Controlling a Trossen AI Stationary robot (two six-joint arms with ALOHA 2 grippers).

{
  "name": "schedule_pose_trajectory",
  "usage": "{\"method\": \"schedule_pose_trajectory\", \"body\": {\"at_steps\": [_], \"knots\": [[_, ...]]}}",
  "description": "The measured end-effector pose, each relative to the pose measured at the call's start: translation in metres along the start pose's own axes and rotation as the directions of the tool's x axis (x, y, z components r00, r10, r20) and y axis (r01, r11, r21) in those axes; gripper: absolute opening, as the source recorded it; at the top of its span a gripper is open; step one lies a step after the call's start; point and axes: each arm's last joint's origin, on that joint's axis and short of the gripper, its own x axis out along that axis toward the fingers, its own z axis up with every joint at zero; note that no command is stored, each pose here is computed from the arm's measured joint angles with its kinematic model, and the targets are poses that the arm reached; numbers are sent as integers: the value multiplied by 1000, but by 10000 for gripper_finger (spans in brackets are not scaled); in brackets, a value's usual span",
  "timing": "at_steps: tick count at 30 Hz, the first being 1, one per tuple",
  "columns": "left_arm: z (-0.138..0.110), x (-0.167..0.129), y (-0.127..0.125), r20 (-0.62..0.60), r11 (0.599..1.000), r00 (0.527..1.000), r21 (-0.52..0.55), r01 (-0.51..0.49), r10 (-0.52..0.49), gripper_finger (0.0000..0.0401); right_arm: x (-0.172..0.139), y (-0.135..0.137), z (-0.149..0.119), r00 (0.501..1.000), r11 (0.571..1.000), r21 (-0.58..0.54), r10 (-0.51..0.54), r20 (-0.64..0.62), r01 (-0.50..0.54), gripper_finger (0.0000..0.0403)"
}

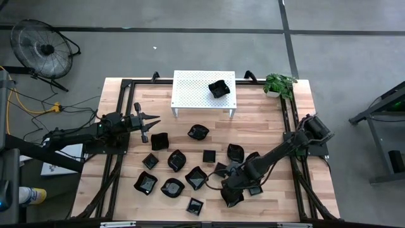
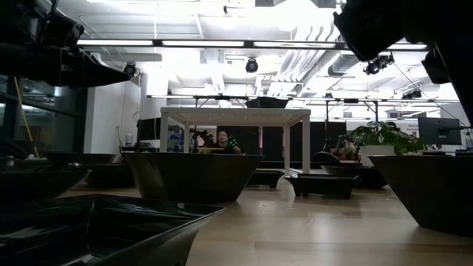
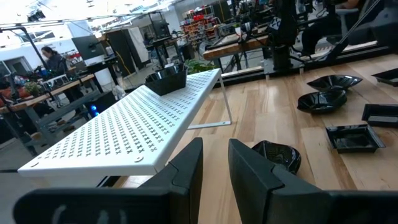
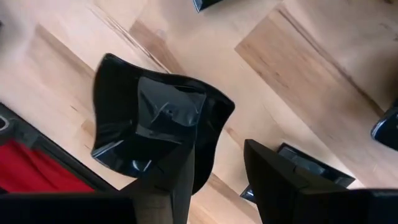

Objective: Pick & Place Mini shaped plates
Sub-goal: Stack the black distorted square plate on top of the black distorted square plate on the shelf

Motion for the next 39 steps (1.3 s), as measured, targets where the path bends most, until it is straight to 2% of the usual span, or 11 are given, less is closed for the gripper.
{"method": "schedule_pose_trajectory", "body": {"at_steps": [24,34,39], "knots": [[0,0,0,0,1000,1000,0,0,0,74,20,-2,8,1000,1000,13,-23,-17,23,135],[0,0,0,0,1000,1000,0,0,0,74,30,-6,10,1000,1000,13,7,-31,-7,135],[0,0,0,0,1000,1000,0,0,0,74,30,-8,10,999,1000,3,-10,-34,10,116]]}}
